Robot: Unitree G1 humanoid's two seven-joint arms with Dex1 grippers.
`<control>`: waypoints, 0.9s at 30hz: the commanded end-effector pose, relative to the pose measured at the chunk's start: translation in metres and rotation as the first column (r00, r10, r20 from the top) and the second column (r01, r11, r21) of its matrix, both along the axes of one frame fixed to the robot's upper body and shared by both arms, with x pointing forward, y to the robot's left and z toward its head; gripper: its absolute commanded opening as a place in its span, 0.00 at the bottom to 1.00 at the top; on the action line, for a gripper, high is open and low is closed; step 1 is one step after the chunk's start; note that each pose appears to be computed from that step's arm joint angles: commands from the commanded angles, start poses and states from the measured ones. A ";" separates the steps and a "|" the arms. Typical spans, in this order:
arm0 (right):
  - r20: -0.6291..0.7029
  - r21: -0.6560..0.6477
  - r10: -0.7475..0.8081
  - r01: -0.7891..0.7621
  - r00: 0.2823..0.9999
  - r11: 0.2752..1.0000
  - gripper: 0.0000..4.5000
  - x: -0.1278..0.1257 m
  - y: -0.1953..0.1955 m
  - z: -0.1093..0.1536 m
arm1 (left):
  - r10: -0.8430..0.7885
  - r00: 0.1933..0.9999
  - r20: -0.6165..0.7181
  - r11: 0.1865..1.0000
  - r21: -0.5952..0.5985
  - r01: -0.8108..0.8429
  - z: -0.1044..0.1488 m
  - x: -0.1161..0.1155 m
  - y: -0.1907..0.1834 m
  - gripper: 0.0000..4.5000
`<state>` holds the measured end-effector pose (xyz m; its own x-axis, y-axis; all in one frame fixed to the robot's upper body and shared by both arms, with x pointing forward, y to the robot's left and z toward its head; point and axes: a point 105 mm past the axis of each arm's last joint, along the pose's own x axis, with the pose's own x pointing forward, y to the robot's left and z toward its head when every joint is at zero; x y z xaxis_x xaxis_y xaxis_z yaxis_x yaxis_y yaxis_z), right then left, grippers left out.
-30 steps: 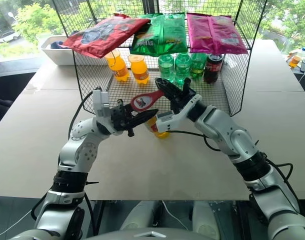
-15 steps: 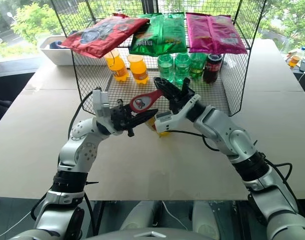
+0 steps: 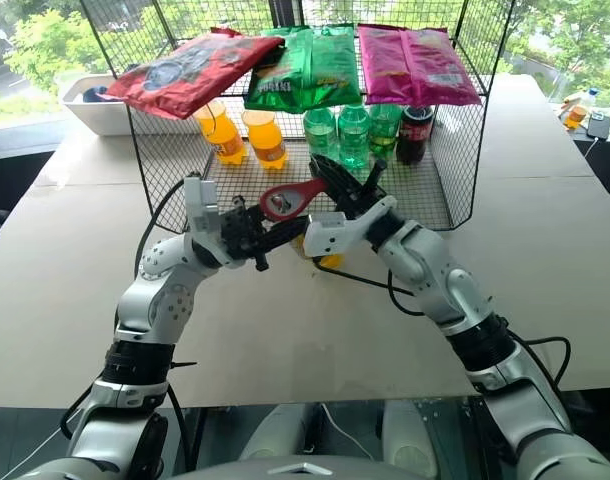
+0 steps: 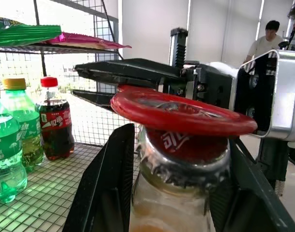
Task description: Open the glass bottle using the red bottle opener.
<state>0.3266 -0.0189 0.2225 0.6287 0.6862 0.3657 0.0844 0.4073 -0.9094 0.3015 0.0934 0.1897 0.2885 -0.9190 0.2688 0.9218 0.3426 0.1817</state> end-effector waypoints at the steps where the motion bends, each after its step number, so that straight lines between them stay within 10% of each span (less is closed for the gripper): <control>1: 0.135 0.358 -0.080 0.026 0.988 0.933 0.00 -0.008 -0.046 0.080 | 0.006 0.983 -0.184 0.994 0.105 0.014 -0.050 0.000 0.000 0.38; 27: -0.156 0.506 -0.028 0.104 0.987 0.856 0.00 0.000 -0.062 0.040 | 0.017 0.985 -0.174 0.995 0.099 0.001 -0.049 0.011 -0.010 0.38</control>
